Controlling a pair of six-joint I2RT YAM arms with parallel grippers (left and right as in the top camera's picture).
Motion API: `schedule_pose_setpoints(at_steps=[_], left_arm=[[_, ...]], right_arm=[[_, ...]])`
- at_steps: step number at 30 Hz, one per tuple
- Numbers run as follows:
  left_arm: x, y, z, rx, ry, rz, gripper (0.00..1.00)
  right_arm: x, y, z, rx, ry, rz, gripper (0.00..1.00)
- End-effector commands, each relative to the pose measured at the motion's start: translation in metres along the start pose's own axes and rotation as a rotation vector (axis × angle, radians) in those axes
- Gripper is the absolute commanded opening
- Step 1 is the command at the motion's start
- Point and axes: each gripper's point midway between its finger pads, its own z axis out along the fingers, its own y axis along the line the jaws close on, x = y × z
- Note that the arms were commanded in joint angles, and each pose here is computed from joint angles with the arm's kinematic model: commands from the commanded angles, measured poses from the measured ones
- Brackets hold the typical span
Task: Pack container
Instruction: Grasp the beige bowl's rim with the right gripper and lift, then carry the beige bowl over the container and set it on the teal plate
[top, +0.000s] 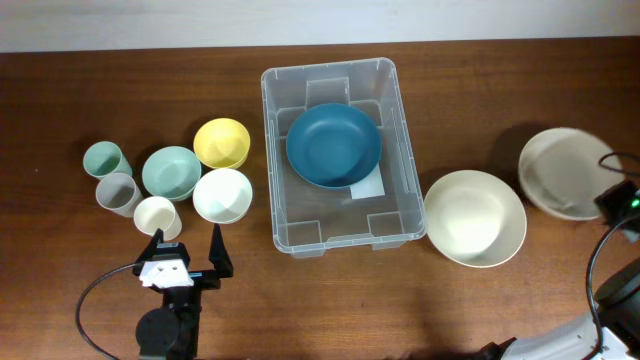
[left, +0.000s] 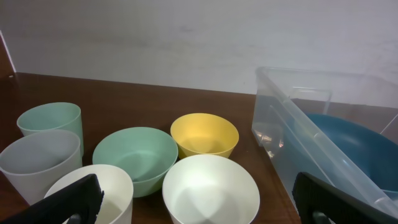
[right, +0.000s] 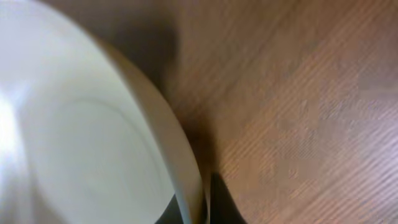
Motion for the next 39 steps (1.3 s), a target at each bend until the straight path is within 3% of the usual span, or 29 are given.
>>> schedule_pose_setpoints(at_steps=[1,7,14,19,25,34,39], left_arm=[[0.002,-0.001,0.0,0.006,0.001,0.016,1.0],[0.002,-0.001,0.0,0.006,0.001,0.016,1.0],[0.002,-0.001,0.0,0.006,0.001,0.016,1.0],[0.002,-0.001,0.0,0.006,0.001,0.016,1.0],[0.002,-0.001,0.0,0.006,0.001,0.016,1.0],[0.002,-0.001,0.0,0.006,0.001,0.016,1.0],[0.002,-0.001,0.0,0.006,0.001,0.016,1.0]], right_arm=[[-0.058,0.029,-0.047,-0.038,-0.131,-0.044,0.04],[-0.095,0.099,-0.098,-0.088,-0.177,-0.186,0.04],[-0.079,0.225,-0.14,-0.204,-0.18,-0.46,0.04],[-0.034,0.315,-0.159,-0.264,-0.178,-0.631,0.04],[0.06,0.412,-0.163,-0.348,-0.146,-0.851,0.04],[0.185,0.474,-0.141,-0.423,-0.002,-1.06,0.04],[0.228,0.48,-0.108,-0.404,0.083,-1.116,0.04]])
